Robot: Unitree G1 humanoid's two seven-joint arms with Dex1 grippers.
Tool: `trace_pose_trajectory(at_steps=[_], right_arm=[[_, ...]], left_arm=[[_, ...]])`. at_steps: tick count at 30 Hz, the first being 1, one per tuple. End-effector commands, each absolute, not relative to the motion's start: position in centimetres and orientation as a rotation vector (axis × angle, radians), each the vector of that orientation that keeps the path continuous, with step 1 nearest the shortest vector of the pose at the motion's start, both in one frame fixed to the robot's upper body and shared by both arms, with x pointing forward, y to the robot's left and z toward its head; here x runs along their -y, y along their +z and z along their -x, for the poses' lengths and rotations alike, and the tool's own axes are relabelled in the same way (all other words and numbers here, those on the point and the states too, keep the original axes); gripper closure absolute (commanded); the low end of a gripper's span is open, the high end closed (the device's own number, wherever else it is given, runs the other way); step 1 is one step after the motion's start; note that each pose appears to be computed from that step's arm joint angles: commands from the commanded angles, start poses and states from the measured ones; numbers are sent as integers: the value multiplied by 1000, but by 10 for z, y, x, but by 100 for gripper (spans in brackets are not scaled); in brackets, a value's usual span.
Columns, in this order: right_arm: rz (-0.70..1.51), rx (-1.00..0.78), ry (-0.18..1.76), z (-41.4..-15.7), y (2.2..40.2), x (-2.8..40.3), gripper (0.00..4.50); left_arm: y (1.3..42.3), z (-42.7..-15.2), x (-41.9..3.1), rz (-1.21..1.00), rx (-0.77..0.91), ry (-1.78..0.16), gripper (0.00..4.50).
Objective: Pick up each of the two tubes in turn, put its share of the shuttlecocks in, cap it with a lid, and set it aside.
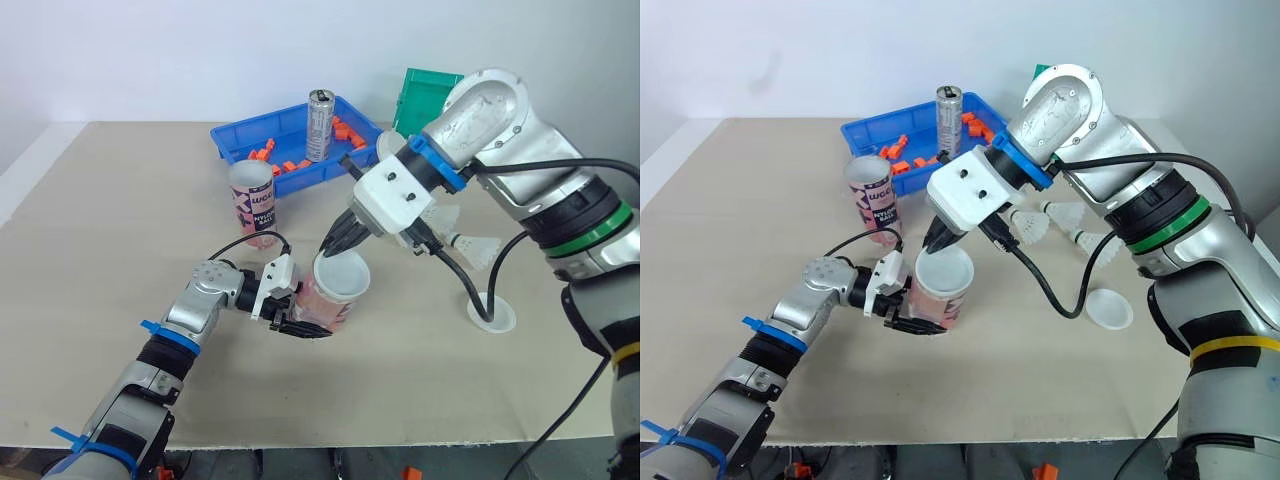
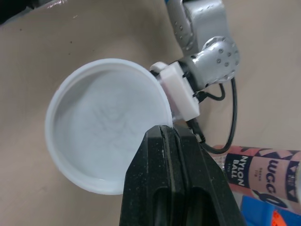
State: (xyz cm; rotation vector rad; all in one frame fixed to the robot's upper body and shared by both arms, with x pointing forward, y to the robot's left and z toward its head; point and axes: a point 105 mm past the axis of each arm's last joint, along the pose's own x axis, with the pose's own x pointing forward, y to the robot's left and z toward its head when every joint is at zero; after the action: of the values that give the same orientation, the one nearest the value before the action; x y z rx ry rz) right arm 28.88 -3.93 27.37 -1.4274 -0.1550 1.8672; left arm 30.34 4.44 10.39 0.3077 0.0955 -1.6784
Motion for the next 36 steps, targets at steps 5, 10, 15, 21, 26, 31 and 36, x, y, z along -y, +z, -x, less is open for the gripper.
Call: trace_pose_trajectory(at_steps=[5, 10, 15, 21, 26, 31, 36], right_arm=[[1515, 190, 1907, -286, 267, 35, 442], [1510, 233, 1872, -288, 282, 32, 442], [1532, 229, 1850, -291, 283, 34, 442], [1639, 200, 1829, -299, 263, 36, 345], [1643, 204, 1836, -298, 250, 31, 114], [1444, 260, 1795, -300, 281, 19, 21], [1241, 272, 1793, -296, 318, 28, 21]], left_arm=[[66, -299, -60, -267, -289, -1631, 144], [66, -299, -60, -263, -288, -1627, 144], [66, -299, -59, -261, -288, -1627, 144], [67, -300, -59, -261, -285, -1624, 144], [67, -301, -59, -258, -284, -1623, 144], [66, -299, -58, -254, -288, -1626, 144], [67, -299, -59, -254, -288, -1626, 144]])
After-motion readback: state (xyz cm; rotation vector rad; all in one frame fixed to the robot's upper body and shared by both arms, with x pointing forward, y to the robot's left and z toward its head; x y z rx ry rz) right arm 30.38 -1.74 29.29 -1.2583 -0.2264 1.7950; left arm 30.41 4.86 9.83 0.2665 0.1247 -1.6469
